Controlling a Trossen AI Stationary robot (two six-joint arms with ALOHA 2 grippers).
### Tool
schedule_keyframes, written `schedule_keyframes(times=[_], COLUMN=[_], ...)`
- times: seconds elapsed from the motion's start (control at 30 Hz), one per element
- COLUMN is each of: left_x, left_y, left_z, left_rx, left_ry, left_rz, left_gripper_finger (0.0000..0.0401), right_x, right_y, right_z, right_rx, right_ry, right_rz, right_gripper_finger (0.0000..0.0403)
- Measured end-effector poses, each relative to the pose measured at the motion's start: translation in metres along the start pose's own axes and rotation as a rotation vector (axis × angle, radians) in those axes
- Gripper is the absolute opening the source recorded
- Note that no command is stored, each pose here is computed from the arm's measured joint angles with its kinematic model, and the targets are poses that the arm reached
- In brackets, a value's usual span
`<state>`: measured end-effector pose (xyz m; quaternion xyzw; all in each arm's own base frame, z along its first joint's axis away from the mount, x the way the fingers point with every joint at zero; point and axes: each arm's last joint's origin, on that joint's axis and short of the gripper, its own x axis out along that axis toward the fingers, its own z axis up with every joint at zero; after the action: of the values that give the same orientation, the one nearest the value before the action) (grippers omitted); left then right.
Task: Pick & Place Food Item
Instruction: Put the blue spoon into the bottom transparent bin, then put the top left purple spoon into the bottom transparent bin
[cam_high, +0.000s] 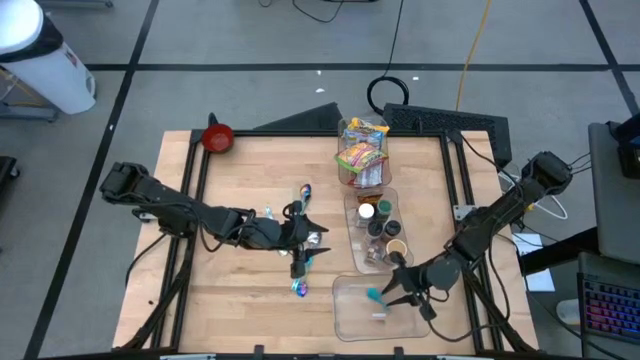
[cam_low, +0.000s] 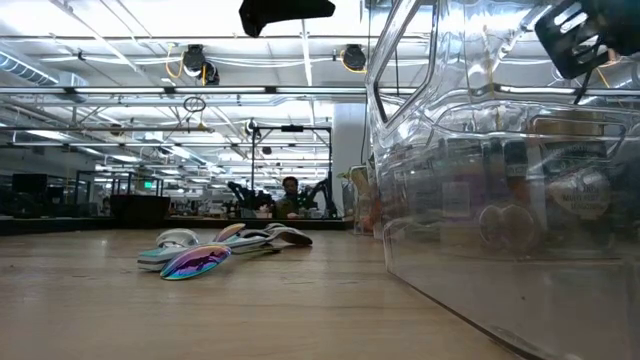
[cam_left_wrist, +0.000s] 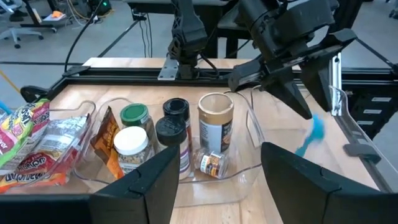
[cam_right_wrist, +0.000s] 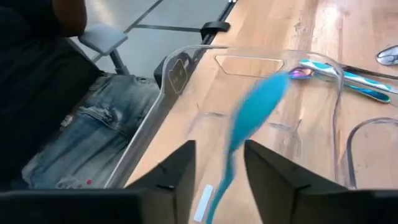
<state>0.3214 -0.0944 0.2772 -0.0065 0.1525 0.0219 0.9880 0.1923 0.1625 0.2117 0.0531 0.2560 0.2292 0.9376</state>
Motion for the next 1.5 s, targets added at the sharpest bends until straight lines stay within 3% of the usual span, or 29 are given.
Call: schedule_keyframes(times=[0.2,0.43,0.67,0.8,0.9,1.0,1.17,1.3,1.5], left_x=[0.000,0.000,0.000,0.001,0.000,0.004,0.027,0.040,0.049], left_y=[0.000,0.001,0.018,0.042,0.064,0.082,0.102,0.123,0.144], left_z=[0.000,-0.005,-0.020,-0.029,-0.039,-0.052,-0.077,-0.097,-0.117], left_rx=[0.000,0.003,-0.050,-0.226,-0.388,-0.479,-0.521,-0.535,-0.578], left_ry=[0.001,0.052,0.175,0.236,0.319,0.406,0.509,0.577,0.659], left_rz=[0.000,0.023,0.257,0.420,0.514,0.592,0.607,0.674,0.695], left_gripper_finger=[0.0232,0.0232,0.0232,0.0232,0.0232,0.0232,0.0232,0.0232,0.0232], right_x=[0.000,-0.001,-0.007,-0.017,-0.026,-0.035,-0.046,-0.056,-0.050], right_y=[0.000,0.004,0.010,0.008,0.001,-0.009,-0.036,-0.056,-0.070], right_z=[0.000,0.012,0.032,0.045,0.054,0.061,0.069,0.075,0.063], right_rx=[-0.024,-0.132,-0.353,-0.421,-0.408,-0.386,-0.362,-0.260,-0.177], right_ry=[-0.001,-0.122,-0.347,-0.472,-0.525,-0.548,-0.538,-0.562,-0.468], right_rz=[0.004,0.036,0.046,0.022,-0.009,-0.051,-0.167,-0.329,-0.360], right_gripper_finger=[0.0189,0.0210,0.0205,0.0205,0.0206,0.0203,0.0197,0.0197,0.0196])
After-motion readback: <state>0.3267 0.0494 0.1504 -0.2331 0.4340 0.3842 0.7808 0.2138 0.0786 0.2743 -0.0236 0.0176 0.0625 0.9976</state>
